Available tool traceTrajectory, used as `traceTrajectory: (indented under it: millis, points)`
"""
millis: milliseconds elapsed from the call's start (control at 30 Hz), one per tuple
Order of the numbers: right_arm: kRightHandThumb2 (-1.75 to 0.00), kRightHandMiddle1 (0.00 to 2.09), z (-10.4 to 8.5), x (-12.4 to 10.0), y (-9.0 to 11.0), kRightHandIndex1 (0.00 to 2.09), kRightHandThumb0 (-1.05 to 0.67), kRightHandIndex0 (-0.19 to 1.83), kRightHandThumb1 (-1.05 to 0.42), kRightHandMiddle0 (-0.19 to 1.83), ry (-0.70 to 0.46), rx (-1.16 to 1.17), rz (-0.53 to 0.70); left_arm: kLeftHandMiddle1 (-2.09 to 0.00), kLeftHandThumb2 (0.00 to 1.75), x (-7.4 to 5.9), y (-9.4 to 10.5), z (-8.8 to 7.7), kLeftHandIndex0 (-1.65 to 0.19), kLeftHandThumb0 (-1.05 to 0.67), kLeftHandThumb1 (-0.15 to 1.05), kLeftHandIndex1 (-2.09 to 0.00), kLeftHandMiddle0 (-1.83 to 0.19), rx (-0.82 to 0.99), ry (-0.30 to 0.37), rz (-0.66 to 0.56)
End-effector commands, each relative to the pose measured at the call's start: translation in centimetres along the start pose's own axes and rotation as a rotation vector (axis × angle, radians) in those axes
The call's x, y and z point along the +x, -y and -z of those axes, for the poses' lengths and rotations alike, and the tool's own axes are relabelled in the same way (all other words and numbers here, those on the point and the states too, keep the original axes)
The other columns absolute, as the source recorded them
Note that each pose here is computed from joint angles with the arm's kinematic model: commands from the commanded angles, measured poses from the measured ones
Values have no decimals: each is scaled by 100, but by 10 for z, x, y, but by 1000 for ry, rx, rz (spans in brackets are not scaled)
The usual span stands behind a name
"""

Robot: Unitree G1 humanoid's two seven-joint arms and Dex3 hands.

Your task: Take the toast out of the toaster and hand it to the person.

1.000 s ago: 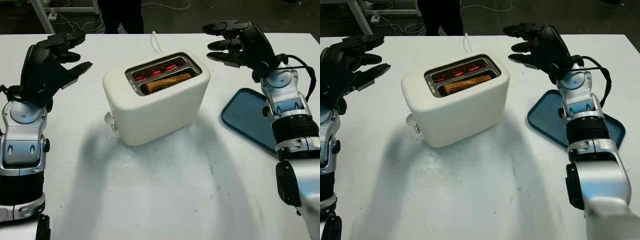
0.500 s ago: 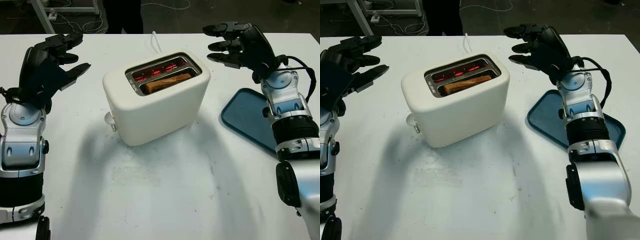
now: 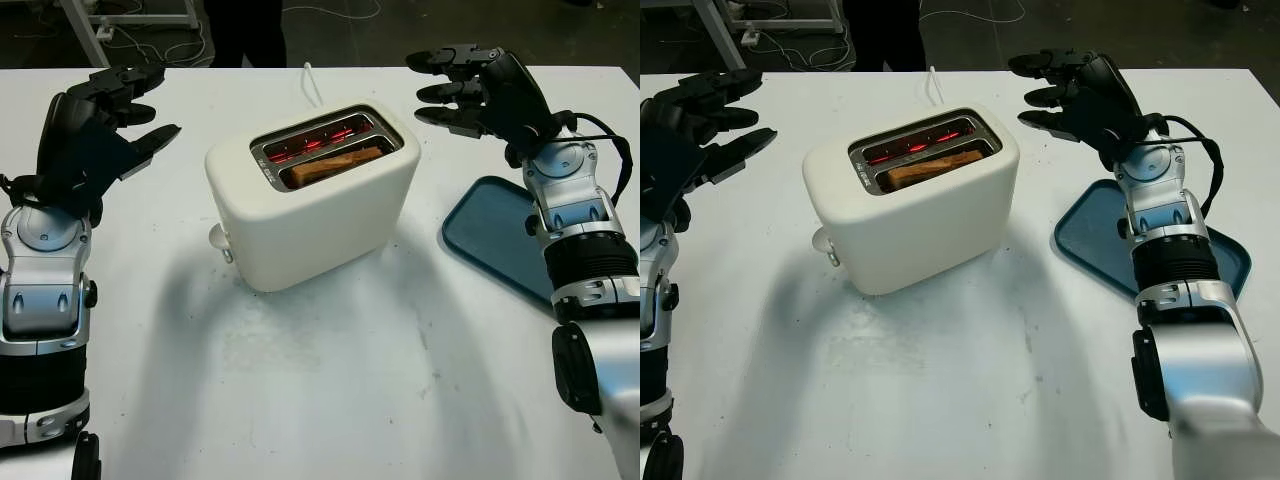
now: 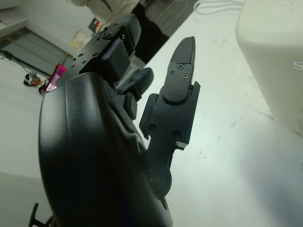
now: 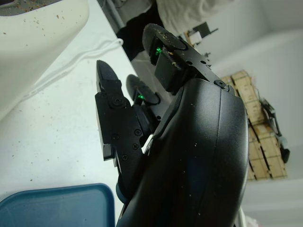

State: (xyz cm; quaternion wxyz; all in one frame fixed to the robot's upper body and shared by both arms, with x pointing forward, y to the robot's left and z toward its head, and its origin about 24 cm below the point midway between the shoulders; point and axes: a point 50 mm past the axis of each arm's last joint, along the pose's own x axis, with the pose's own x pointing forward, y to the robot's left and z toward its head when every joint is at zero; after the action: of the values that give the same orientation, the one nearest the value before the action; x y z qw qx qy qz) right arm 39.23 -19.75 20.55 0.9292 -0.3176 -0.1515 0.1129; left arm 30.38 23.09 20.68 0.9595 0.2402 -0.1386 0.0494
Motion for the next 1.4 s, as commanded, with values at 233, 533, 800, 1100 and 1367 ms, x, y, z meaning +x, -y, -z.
traceTrajectory:
  millis: [233,533,800,1100,1367]
  points:
    - [-2,0,1,-2,-1,9,-13,76,-92,68,1,12,9,-80,10,-4,-2,3,-58,-36,92,-3,-26,-8,-1,-22]
    - [-5,0,-1,-3,-3,3,-24,65,-92,57,23,49,22,-79,12,-5,-1,4,-56,-36,92,-2,-24,-11,9,-18]
    - [-11,0,0,-12,-5,0,-29,55,-92,49,25,94,44,-80,10,-14,-9,7,-55,-37,92,-2,-22,-40,9,-47]
    - [-12,0,5,-23,-8,0,-24,51,-92,48,-8,140,67,-76,10,-20,-9,8,-54,-35,92,-1,-21,-44,-8,-70]
    - [-14,0,6,-23,-13,0,-25,48,-92,45,-42,162,48,-75,11,-21,-2,5,-55,-35,92,-1,-23,-46,13,-49]
